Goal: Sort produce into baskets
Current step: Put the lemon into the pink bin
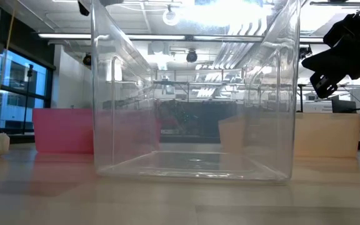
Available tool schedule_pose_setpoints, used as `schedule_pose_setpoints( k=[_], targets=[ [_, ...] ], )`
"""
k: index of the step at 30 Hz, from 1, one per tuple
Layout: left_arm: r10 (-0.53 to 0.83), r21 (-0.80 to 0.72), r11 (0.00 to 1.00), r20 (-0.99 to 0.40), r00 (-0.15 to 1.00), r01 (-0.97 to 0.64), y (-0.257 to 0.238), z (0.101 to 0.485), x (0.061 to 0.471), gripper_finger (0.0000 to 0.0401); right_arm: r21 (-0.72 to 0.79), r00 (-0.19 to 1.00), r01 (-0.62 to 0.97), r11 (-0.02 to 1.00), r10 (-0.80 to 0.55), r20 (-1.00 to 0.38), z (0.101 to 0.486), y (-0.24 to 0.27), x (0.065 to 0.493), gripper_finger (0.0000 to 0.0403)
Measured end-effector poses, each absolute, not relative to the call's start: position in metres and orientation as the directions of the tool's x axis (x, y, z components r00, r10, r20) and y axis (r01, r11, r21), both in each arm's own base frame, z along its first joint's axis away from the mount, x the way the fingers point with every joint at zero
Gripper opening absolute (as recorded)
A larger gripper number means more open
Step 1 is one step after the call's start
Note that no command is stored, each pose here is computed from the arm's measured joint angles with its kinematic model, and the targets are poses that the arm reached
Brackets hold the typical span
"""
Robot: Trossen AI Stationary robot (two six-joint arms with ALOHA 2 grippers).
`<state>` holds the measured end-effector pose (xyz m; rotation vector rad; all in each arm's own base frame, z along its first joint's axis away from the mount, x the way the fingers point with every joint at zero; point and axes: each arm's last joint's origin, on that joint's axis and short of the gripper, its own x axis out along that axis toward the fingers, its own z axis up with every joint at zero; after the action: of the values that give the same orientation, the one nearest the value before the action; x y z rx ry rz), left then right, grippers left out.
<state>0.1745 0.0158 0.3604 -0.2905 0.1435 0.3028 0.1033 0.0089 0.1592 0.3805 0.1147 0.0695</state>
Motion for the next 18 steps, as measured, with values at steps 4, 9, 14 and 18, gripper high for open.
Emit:
schedule_pose_setpoints(
  k=[4,9,14,18],
  targets=[
    [0.382,-0.351,0.85,-0.105,0.918,-0.393,0.025,0.363,0.193,0.0295,0.374,0.991,-0.046,0.926,0.089,-0.098,0.159,0.009,0.103,0.0],
    [0.416,-0.452,0.809,-0.009,0.909,-0.375,0.037,0.363,0.22,0.0295,0.374,0.991,-0.046,0.926,0.089,-0.098,0.159,0.009,0.103,0.0],
    [0.456,-0.53,0.753,-0.007,0.89,-0.39,0.049,0.358,0.228,0.0295,0.471,0.999,0.019,0.882,0.003,-0.045,0.164,0.006,0.104,0.0],
    [0.5,-0.549,0.73,0.02,0.866,-0.409,0.061,0.364,0.219,0.0295,0.768,0.981,-0.044,0.64,-0.117,0.154,0.184,0.003,0.103,0.0]
  ],
)
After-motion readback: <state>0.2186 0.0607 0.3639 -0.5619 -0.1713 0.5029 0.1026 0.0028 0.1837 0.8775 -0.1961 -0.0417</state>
